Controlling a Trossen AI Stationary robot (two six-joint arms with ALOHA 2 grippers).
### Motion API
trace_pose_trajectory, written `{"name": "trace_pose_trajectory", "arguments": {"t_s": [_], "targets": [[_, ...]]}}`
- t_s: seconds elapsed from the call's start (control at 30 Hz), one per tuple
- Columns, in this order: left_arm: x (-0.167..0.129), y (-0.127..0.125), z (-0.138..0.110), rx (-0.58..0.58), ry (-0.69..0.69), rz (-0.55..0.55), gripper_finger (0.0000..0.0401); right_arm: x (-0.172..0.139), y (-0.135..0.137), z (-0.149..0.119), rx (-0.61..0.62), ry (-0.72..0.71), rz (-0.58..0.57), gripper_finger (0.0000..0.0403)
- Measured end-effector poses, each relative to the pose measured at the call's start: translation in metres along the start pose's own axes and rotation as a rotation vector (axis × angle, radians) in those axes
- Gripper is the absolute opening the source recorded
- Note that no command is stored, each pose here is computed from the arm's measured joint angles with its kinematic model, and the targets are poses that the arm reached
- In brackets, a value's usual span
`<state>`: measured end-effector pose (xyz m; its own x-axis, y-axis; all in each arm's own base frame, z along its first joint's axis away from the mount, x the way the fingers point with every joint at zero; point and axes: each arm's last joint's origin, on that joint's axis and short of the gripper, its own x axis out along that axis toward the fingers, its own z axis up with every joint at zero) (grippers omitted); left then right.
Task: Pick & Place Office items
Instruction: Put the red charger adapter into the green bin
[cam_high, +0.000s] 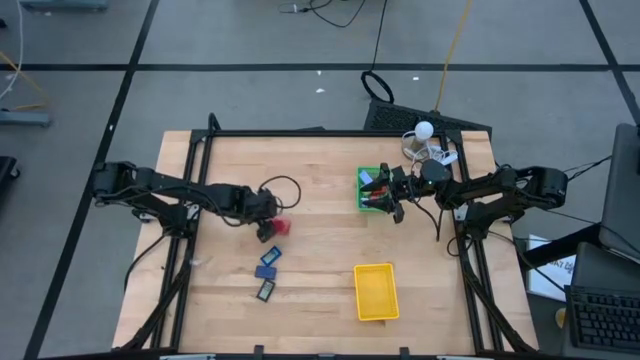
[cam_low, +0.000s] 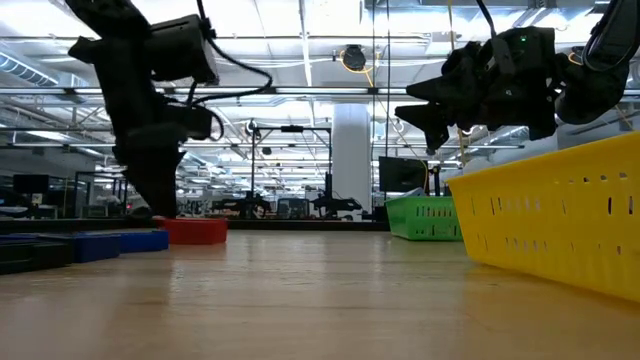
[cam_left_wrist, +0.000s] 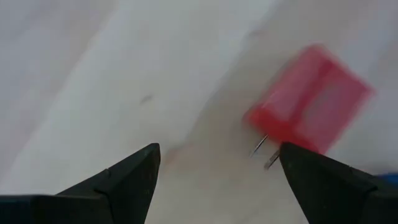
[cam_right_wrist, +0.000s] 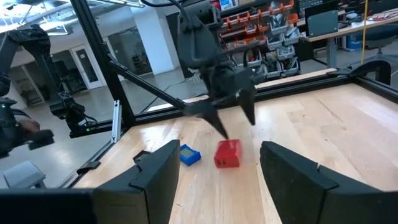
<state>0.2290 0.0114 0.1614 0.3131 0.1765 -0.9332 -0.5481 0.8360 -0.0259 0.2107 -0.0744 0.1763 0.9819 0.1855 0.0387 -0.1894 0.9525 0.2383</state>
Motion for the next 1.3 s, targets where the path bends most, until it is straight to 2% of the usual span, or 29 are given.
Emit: {"name": "trace_pose_trajectory", "arguments": {"t_s": [0.1, 0.3, 0.37, 0.47, 0.53, 0.73, 0.9, 1.07, 1.3], "targets": [[0.000, -0.005, 0.005, 0.045, -0.023, -0.098, 0.0335, 0.000, 0.000, 0.000, 0.001, 0.000, 0.000, 0.0210], [-0.002, -0.015, 0.008, 0.231, -0.066, -0.230, 0.0335, 0.000, 0.000, 0.000, 0.000, 0.000, -0.002, 0.0210], [-0.003, -0.018, 0.008, 0.341, -0.091, -0.231, 0.0335, 0.000, 0.000, 0.000, 0.001, 0.000, -0.002, 0.0210], [-0.001, -0.021, 0.006, 0.499, -0.124, -0.177, 0.0335, 0.000, 0.000, 0.000, 0.001, -0.001, -0.002, 0.0210], [0.003, -0.023, 0.005, 0.544, -0.143, -0.160, 0.0335, 0.000, 0.000, 0.000, 0.001, -0.001, -0.003, 0.0210], [0.020, -0.027, 0.003, 0.544, -0.125, -0.173, 0.0335, 0.000, -0.001, -0.002, 0.011, 0.015, -0.009, 0.0210], [0.035, -0.031, 0.003, 0.524, -0.094, -0.185, 0.0335, 0.000, -0.003, -0.004, 0.005, 0.020, -0.084, 0.0210], [0.044, -0.032, 0.002, 0.482, -0.066, -0.183, 0.0335, 0.000, -0.003, -0.003, 0.004, 0.014, -0.084, 0.0210], [0.046, -0.033, 0.004, 0.542, -0.096, -0.153, 0.0335, 0.004, 0.002, -0.004, -0.024, 0.004, -0.118, 0.0210]]}}
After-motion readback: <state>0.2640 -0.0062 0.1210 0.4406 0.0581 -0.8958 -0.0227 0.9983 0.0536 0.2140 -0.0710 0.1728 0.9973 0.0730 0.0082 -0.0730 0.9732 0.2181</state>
